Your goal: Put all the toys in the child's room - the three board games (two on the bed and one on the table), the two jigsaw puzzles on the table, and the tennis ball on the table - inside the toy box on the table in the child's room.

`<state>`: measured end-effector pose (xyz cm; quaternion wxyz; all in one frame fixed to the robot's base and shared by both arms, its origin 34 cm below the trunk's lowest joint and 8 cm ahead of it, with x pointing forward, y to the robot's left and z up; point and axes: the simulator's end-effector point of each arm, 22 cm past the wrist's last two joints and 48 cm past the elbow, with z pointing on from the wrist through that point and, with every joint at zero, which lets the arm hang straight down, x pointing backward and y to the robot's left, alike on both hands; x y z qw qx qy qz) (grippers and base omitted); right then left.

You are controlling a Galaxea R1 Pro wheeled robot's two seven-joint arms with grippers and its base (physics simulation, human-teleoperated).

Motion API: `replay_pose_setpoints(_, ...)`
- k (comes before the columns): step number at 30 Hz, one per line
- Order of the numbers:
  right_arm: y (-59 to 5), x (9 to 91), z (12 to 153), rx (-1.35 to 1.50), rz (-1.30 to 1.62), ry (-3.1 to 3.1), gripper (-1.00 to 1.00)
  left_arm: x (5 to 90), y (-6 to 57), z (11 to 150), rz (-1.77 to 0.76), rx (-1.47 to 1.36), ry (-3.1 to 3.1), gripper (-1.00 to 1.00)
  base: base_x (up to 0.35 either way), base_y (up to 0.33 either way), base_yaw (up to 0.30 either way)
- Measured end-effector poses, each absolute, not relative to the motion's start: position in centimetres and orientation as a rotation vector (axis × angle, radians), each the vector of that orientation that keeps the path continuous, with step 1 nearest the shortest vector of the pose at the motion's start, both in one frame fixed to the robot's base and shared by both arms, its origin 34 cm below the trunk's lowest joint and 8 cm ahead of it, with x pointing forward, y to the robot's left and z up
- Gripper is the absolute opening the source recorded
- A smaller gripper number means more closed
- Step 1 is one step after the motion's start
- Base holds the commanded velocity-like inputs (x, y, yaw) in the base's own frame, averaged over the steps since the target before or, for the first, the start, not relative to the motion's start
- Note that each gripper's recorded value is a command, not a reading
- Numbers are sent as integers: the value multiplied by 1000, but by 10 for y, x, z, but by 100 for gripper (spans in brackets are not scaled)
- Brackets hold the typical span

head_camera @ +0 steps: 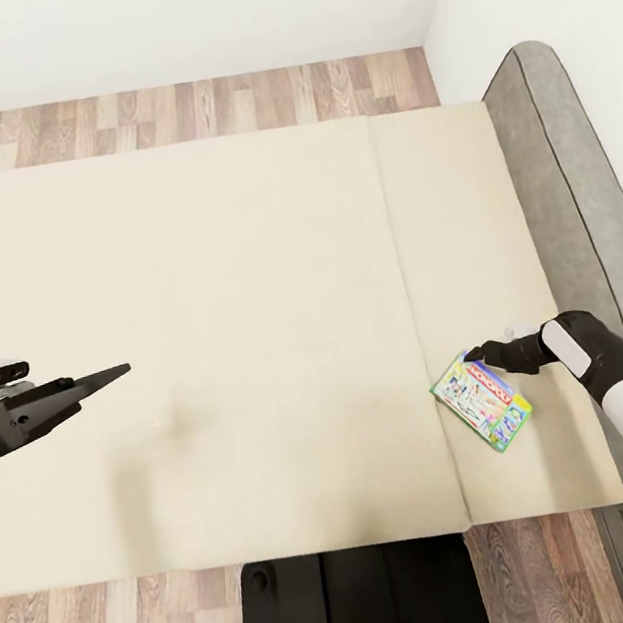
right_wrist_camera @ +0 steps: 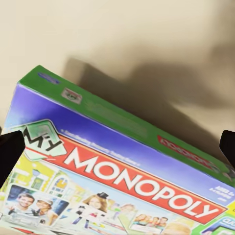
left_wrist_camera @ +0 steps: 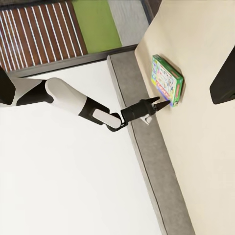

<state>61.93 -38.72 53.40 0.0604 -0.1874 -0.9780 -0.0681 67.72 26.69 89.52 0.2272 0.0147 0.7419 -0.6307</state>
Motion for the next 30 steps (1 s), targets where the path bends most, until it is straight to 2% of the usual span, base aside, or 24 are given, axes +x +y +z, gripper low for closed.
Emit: replay_pose_setpoints(30,-385,610,530,-576,-225,-2923,100,675,269,887,-1738,27,2057,100,0,0,0)
